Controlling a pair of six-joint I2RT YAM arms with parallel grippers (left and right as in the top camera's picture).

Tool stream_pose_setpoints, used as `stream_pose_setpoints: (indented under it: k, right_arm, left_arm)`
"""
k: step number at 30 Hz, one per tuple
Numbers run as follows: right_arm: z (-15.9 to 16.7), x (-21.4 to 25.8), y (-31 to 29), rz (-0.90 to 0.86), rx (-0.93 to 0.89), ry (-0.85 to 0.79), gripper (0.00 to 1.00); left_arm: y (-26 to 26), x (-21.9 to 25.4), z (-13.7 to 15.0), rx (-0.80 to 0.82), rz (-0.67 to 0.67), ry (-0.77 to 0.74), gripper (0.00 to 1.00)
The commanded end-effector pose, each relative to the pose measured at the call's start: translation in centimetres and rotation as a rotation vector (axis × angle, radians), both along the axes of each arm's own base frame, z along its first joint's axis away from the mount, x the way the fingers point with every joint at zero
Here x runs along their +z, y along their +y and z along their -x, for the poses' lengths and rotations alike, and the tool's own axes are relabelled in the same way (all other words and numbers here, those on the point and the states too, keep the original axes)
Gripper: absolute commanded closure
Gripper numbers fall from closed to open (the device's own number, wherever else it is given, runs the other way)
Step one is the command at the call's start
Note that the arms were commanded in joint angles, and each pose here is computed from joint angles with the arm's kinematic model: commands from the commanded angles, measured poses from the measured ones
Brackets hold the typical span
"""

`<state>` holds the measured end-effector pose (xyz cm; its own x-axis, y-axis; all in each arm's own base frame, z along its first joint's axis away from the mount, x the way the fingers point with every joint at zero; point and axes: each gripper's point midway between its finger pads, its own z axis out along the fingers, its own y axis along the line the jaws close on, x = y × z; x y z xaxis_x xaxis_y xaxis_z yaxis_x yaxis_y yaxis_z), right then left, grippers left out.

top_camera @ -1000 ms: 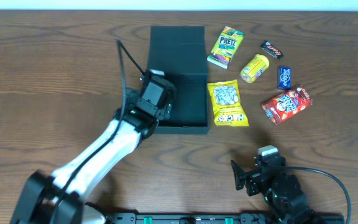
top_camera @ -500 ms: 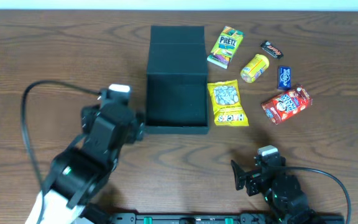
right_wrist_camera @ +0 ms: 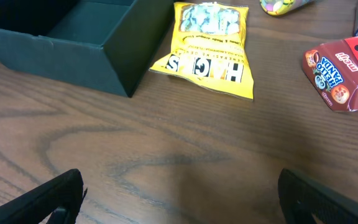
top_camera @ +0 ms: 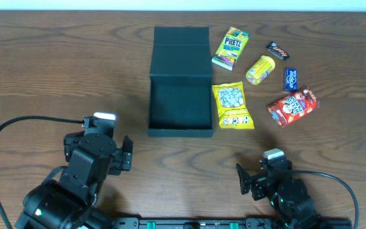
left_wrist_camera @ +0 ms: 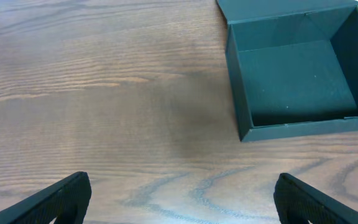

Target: Pack container

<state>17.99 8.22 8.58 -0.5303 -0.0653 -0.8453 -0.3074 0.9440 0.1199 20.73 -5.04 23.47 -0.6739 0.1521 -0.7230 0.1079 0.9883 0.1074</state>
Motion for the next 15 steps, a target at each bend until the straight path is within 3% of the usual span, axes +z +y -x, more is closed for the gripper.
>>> stream_pose_setpoints:
  k: [1,9,15]
  right_arm:
    - [-0.1,-0.1,-0.1,0.02,0.005,-0.011,0.01]
    - [-0.3,0.4,0.1,0.001,0.001,-0.03,0.01]
    - [-1.5,3.7,1.4,-0.339,-0.11,-0.045,0.01]
  left_arm:
    - [-0.1,0.5,0.0,-0.01,0.008,-0.006,0.05]
    - [-0.1,0.5,0.0,-0.009,0.008,-0.006,0.05]
    - [-0.1,0.5,0.0,-0.01,0.008,-0.006,0.05]
